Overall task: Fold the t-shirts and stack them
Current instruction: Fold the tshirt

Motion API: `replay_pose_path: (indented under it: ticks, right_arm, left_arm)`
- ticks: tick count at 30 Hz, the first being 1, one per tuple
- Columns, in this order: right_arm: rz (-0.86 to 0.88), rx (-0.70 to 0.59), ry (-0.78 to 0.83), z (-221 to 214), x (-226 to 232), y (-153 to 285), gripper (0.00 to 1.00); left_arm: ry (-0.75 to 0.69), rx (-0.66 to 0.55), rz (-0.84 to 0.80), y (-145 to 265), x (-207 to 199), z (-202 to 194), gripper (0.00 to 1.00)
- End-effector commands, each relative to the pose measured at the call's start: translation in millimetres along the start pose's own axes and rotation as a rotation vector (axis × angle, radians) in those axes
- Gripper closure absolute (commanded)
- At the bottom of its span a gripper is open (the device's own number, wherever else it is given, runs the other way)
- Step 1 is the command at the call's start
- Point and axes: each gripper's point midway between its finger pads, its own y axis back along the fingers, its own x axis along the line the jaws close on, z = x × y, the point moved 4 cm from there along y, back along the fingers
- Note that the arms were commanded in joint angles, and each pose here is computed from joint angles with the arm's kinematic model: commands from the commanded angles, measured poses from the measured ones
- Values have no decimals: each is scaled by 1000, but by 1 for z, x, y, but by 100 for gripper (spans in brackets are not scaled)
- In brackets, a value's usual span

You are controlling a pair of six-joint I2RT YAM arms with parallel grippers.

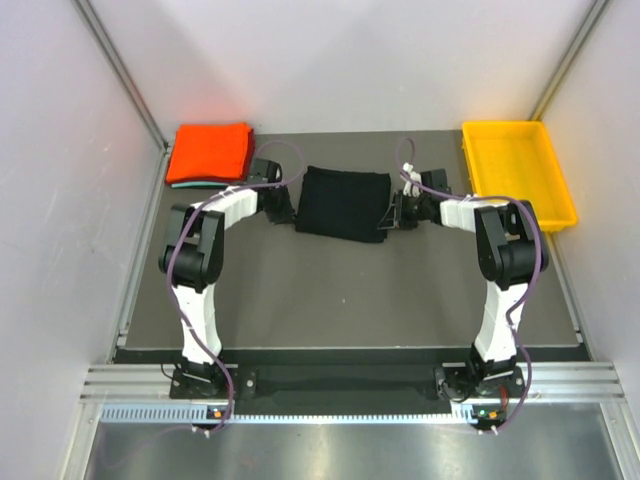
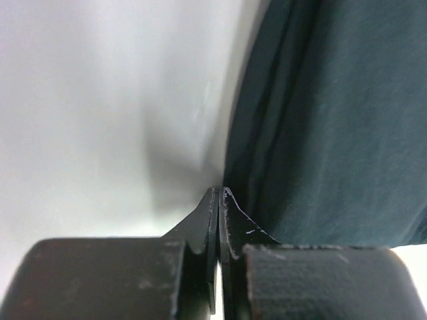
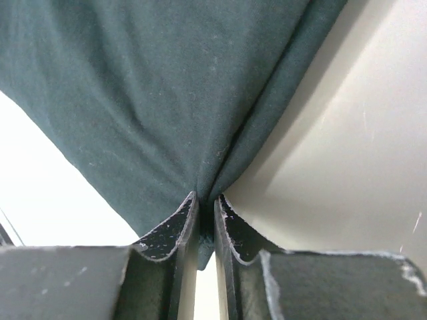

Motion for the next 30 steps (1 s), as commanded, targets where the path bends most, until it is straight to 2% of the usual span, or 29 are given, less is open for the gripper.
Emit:
replay_pose_path:
  ticks: [1, 2, 4, 5, 7, 9, 10, 11, 14, 17, 19, 20, 24, 26, 30]
  right_arm:
    - [9, -2, 29, -1, 12, 8, 87]
    - [0, 7, 28, -1, 9, 7, 87]
    - [-9, 16, 29, 2, 9, 6, 86]
    - [-14, 21, 31, 1, 7, 5, 86]
    - [-18, 15, 36, 4, 8, 6, 86]
    - [-18, 9, 36, 7, 9, 7, 85]
    - [-11, 4, 40, 9, 11, 8, 85]
    - [-9, 2, 41, 10, 13, 8, 85]
    - [-15, -5, 45, 14, 12, 9, 84]
    - [-11, -1, 40, 14, 13, 9, 82]
    - [-12, 2, 36, 13, 13, 9, 80]
    - [-14, 3, 36, 14, 12, 9, 80]
    - [-18, 5, 18, 12, 8, 7, 75]
    - [-16, 3, 11, 13, 9, 5, 71]
    - [1, -10, 16, 18, 13, 6, 61]
  left_arm:
    - [57, 38, 169, 26, 14, -18, 97]
    - [47, -16, 230, 32, 16, -3, 88]
    - [34, -48, 306, 43, 21, 10, 78]
    - [19, -68, 322, 46, 20, 19, 68]
    - [-5, -134, 278, 58, 0, 48, 65]
    - [-32, -185, 195, 66, -22, 69, 63]
    - [-49, -155, 87, 67, -39, 68, 63]
    - [-71, -181, 18, 67, -53, 75, 63]
    - [-100, -101, -180, 54, -76, 58, 65]
    - [-78, -17, -254, 31, -74, 40, 70]
    - [-60, 19, -226, 18, -62, 24, 73]
    - [-49, 32, -163, 9, -47, 11, 73]
    - [-24, 14, 5, -5, -14, -2, 74]
    - [-15, 5, 46, -3, -11, 2, 75]
    - [-44, -108, 27, 14, -34, 45, 72]
